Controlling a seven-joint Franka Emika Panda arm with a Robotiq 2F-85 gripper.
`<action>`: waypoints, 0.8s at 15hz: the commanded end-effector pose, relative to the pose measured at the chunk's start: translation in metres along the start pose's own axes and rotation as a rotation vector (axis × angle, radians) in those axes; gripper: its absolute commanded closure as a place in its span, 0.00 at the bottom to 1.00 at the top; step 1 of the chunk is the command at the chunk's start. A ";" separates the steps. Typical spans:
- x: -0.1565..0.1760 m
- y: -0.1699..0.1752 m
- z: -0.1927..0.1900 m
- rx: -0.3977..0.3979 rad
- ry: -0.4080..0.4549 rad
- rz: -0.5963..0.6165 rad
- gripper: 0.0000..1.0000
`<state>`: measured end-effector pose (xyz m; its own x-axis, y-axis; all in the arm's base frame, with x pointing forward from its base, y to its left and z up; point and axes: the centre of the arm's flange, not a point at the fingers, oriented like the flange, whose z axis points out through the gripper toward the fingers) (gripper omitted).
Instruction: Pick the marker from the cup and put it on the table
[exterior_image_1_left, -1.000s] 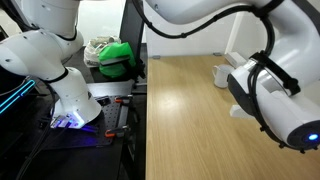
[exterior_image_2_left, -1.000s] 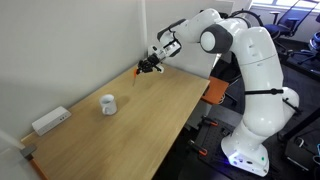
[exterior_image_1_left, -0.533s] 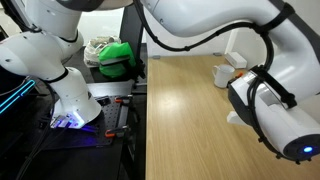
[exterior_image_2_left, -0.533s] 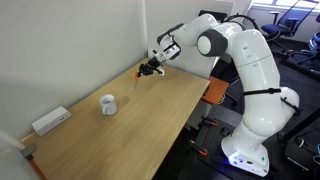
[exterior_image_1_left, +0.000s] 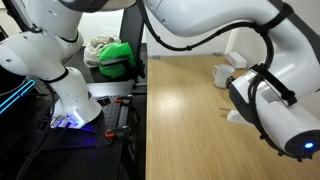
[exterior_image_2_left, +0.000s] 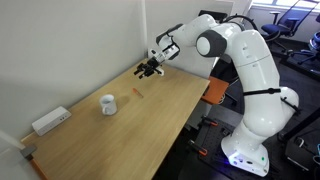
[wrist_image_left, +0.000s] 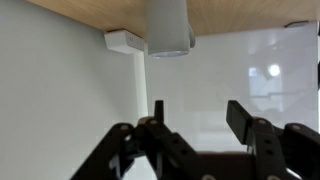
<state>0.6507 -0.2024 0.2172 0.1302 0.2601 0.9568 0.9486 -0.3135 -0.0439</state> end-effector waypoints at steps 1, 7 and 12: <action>0.033 -0.008 0.007 -0.012 -0.065 -0.012 0.02; 0.078 -0.018 0.030 -0.004 -0.136 -0.087 0.00; 0.100 -0.026 0.038 -0.002 -0.179 -0.135 0.00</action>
<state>0.6659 -0.1443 0.2856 0.0466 0.4168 0.9078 0.9635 -0.2587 0.0693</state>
